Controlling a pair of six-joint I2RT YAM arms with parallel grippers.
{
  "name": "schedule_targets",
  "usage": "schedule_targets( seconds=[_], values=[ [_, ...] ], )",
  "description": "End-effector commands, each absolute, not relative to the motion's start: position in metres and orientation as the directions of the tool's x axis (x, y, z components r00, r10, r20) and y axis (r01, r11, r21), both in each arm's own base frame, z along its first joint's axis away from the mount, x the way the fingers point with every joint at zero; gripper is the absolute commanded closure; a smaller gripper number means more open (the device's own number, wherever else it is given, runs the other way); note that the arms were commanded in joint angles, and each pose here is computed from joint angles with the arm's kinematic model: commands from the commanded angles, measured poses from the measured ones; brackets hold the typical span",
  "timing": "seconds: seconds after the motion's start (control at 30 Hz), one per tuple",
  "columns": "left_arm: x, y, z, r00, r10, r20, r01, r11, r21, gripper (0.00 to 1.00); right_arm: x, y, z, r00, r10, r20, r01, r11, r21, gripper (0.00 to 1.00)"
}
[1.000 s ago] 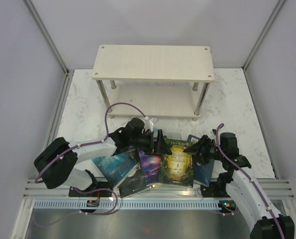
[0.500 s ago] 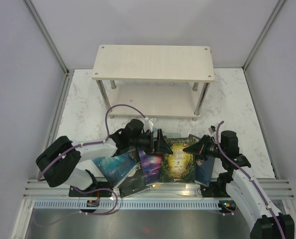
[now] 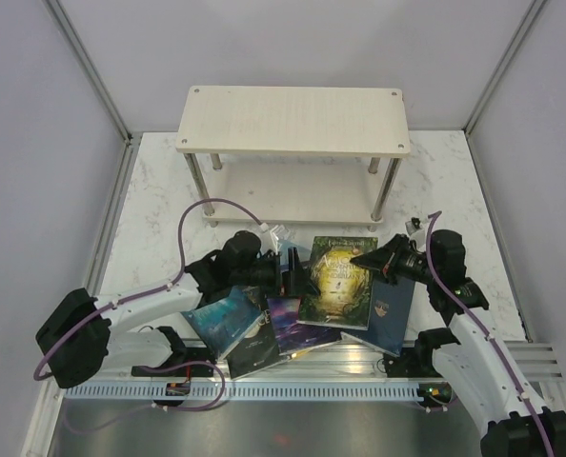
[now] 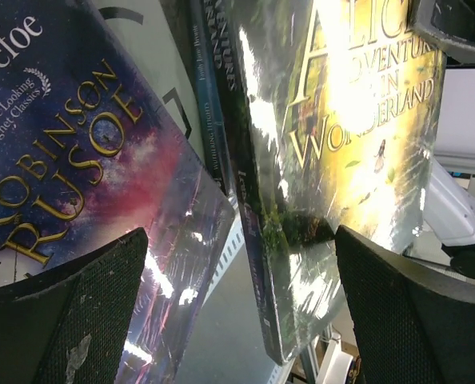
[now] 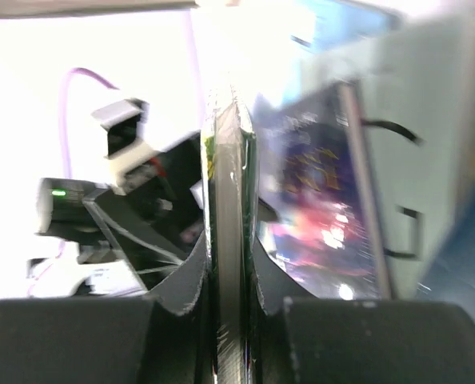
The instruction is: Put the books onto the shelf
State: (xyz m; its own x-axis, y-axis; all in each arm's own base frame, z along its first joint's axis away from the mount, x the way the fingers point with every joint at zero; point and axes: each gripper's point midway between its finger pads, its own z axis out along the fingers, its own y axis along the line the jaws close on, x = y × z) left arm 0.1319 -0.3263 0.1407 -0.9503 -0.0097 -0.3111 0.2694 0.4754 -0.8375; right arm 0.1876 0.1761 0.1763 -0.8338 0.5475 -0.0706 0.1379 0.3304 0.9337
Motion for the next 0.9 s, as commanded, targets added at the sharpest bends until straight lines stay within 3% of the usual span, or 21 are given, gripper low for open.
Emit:
schedule_targets(
  seconds=[0.0,0.03,0.07,0.17,0.27,0.3,0.43,0.57,0.73,0.87],
  values=[
    [0.134,-0.323,0.151,-0.942,-0.048,-0.331,0.275,0.452,-0.849,0.00,0.196,0.187,0.243,-0.836,0.543,-0.080,0.007,0.157,0.988,1.00],
    [0.132,-0.324,0.156,-0.942,-0.048,-0.331,0.280,0.429,-0.859,0.00,0.196,0.188,0.245,-0.834,0.550,-0.026,0.037,0.102,0.994,1.00],
    [0.134,-0.326,0.168,-0.939,-0.069,-0.337,0.285,0.394,-0.874,0.00,0.197,0.188,0.261,-0.830,0.556,-0.055,-0.030,0.054,0.998,1.00],
    [0.134,-0.328,0.188,-0.936,-0.100,-0.338,0.293,0.311,-0.904,0.00,0.194,0.187,0.274,-0.824,0.566,-0.006,-0.056,-0.071,0.996,1.00],
    [0.132,-0.326,0.221,-0.931,-0.159,-0.328,0.303,0.159,-0.940,0.02,0.192,0.184,0.274,-0.816,0.578,0.008,-0.073,-0.116,0.991,1.00],
    [0.130,-0.324,0.237,-0.928,-0.188,-0.322,0.312,0.077,-0.947,0.05,0.191,0.183,0.275,-0.813,0.582,0.014,-0.073,-0.125,0.989,1.00],
    [0.123,-0.320,0.255,-0.932,-0.180,-0.313,0.322,-0.021,-0.947,0.42,0.190,0.182,0.276,-0.809,0.588,0.014,-0.084,-0.138,0.987,1.00],
    [0.114,-0.325,0.264,-0.934,-0.114,-0.338,0.347,-0.071,-0.935,0.44,0.190,0.184,0.282,-0.820,0.572,0.000,-0.097,-0.139,0.986,1.00],
    [0.110,-0.331,0.275,-0.940,-0.072,-0.333,0.340,-0.120,-0.933,0.31,0.191,0.191,0.286,-0.830,0.555,-0.044,-0.115,-0.093,0.989,1.00],
    [0.112,-0.335,0.276,-0.933,-0.065,-0.355,0.359,-0.088,-0.929,0.32,0.192,0.199,0.282,-0.834,0.545,-0.089,-0.126,-0.032,0.992,1.00]
  ],
)
